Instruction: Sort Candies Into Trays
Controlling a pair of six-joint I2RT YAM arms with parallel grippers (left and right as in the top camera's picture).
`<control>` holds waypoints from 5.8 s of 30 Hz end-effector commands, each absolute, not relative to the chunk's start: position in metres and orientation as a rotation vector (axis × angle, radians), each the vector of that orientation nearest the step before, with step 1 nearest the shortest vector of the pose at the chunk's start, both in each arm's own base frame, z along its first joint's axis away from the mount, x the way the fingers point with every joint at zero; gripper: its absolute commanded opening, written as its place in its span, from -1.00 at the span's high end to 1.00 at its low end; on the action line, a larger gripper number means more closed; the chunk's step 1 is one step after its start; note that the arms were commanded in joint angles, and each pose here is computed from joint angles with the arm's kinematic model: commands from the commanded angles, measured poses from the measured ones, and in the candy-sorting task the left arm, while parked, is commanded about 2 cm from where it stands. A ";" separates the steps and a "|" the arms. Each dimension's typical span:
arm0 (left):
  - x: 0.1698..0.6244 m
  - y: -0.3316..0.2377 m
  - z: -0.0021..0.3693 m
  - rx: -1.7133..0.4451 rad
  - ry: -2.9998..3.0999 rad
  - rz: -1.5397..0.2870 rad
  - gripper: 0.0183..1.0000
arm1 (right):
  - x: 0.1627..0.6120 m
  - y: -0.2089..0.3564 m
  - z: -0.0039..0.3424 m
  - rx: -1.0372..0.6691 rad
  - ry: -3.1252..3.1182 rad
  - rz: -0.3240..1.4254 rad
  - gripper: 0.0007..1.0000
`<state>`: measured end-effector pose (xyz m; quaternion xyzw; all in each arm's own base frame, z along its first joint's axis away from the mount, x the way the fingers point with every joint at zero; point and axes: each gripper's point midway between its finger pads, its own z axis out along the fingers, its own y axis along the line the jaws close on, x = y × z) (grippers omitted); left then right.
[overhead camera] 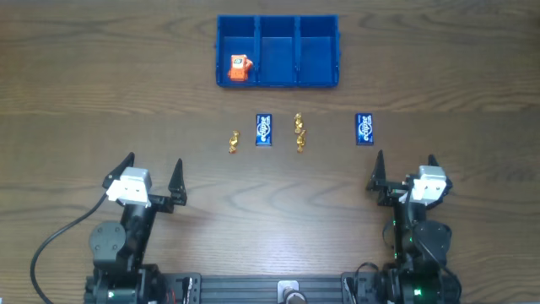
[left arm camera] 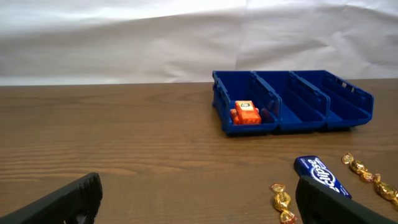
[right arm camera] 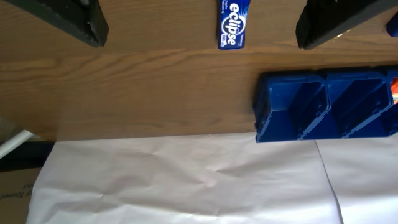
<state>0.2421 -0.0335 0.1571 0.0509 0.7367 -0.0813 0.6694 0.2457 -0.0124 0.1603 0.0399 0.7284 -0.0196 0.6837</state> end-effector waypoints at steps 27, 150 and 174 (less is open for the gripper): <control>0.240 -0.039 0.141 0.148 1.707 -0.202 -1.00 | 0.308 0.001 0.221 0.098 1.976 0.032 -1.00; 0.240 -0.039 0.141 0.148 1.707 -0.202 -1.00 | 0.477 0.258 0.276 -0.095 2.290 0.074 -1.00; 0.240 -0.039 0.141 0.148 1.707 -0.202 -1.00 | 0.335 0.266 0.027 0.085 3.036 -0.016 -1.00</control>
